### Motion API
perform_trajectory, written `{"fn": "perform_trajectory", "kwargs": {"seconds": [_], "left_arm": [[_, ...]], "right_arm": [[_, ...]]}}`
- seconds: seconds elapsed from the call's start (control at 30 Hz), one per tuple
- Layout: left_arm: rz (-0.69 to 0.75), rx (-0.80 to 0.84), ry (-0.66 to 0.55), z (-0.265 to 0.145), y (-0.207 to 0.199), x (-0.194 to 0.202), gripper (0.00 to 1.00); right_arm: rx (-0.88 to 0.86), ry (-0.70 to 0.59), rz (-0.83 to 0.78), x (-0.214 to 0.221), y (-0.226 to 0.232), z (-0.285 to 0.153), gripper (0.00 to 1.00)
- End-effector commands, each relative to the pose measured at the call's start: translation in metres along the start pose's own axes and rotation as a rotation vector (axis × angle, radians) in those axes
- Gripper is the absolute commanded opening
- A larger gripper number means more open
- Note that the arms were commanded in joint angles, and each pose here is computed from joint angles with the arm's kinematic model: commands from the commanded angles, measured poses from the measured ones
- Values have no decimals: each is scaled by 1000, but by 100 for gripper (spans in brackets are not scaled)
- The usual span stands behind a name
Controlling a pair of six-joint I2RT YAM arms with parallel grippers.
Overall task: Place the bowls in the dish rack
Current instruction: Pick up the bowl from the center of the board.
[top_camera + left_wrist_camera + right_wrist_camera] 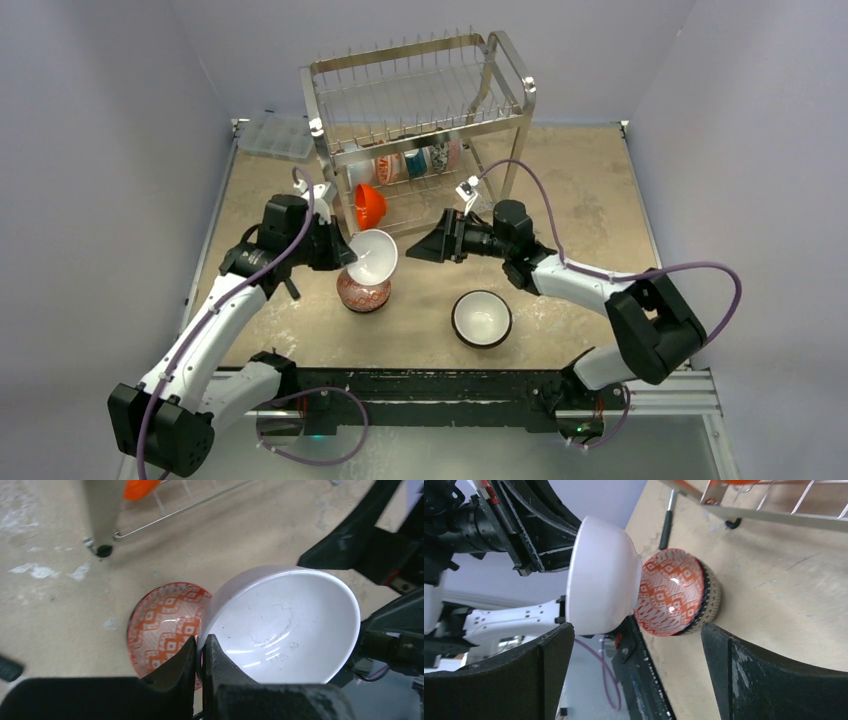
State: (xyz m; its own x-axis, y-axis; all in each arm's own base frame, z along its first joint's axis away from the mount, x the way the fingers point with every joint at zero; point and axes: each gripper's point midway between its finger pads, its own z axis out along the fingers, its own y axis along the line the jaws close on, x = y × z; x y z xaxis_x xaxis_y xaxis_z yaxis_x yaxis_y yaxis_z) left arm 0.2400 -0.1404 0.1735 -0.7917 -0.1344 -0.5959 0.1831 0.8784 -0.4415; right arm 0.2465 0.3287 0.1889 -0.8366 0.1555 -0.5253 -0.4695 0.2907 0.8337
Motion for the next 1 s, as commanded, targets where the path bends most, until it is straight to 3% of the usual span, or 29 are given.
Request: {"fn": "perform_trajectory", "kwargs": {"seconds": [0.0,0.47,0.57,0.67,0.8,0.87,0.97], "left_arm": [[0,218,-85,-3,-47,-17,0],[30,255,-94,-3,-58,-20,0],[32,258,-96,-3,-59,-20,0],[37,254,-99,-1,-58,-20,0],[44,252,-97,1,-57,-20,0],[49,250,-98,2,-56,-19,7],[52,241,-103,2,-54,-20,26]], "right_arm": [[-188,41,31,11,41,4,99],[-337,68,60,22,79,18,98],[-347,72,73,22,80,20,92],[-357,77,82,22,81,21,71],[-356,81,87,22,78,23,24],[-345,83,86,23,75,25,0],[-325,94,73,25,70,26,0]]}}
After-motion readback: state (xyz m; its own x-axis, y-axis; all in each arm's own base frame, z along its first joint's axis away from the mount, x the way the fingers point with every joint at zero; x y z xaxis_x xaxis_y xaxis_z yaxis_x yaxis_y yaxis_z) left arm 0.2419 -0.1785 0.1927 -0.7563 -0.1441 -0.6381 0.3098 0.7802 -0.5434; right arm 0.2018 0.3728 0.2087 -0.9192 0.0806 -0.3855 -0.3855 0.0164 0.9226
